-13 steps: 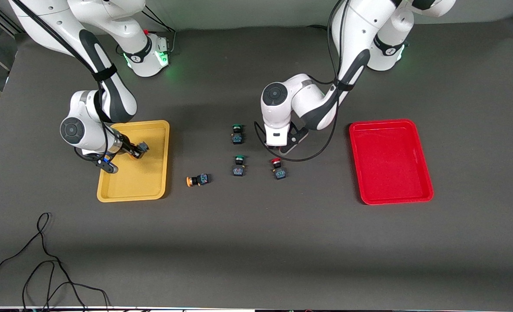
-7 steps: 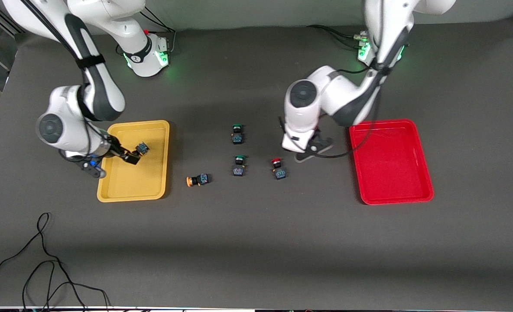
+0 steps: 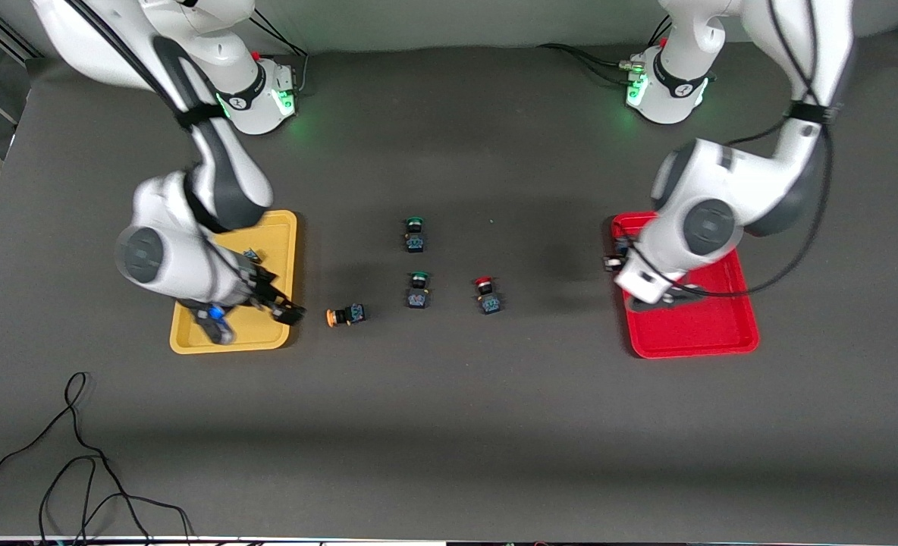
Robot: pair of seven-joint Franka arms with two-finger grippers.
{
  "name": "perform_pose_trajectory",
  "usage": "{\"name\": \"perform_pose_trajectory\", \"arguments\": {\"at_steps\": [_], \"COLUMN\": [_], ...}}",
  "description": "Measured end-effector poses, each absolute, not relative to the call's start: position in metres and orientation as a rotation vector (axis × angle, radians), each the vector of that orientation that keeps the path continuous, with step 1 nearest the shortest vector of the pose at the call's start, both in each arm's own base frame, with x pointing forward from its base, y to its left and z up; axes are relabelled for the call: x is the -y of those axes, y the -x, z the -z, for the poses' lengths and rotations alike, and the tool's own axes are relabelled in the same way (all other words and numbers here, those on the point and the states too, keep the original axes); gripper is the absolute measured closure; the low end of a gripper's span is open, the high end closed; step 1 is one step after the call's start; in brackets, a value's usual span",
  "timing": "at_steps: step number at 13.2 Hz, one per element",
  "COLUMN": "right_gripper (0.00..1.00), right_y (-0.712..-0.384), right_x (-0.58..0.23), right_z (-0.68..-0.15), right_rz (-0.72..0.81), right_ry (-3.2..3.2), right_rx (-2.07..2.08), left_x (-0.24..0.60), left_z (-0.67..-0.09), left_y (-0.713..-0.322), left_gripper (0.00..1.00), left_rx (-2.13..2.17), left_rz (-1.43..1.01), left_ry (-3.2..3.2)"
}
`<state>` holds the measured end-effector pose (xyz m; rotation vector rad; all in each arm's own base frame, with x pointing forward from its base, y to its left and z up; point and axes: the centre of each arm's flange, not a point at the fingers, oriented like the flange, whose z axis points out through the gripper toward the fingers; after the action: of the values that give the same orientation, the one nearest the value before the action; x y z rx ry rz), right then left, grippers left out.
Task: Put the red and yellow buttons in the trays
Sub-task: 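Place the red button in the red tray with the left gripper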
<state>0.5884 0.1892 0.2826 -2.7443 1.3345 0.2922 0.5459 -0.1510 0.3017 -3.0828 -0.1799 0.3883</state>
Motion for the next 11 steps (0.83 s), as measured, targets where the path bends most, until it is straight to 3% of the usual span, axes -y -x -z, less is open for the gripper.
{"name": "perform_pose_trajectory", "arguments": {"at_steps": [3,6,7,11], "right_gripper": [0.00,0.00,0.00,0.00], "right_y": [-0.587,-0.586,-0.586,-0.584], "right_x": [-0.208,-0.217,-0.222,-0.231], "right_z": [-0.229,-0.202,-0.198,-0.180], "right_rz": [-0.313,-0.300,-0.292,-0.283], "right_ry": [2.695,2.658,2.646,2.631], "right_rx": [-1.454,-1.506,-1.513,-1.524], "left_x": [0.090,0.087,0.087,0.086], "left_z": [-0.258,-0.204,-0.199,-0.228], "left_y": [-0.555,-0.554,-0.553,-0.564], "left_gripper": [0.67,0.67,0.60,0.12], "left_rx": [0.087,0.057,0.047,0.033], "left_rz": [-0.366,-0.350,-0.358,-0.403], "left_ry": [3.126,3.137,3.134,3.102]}}
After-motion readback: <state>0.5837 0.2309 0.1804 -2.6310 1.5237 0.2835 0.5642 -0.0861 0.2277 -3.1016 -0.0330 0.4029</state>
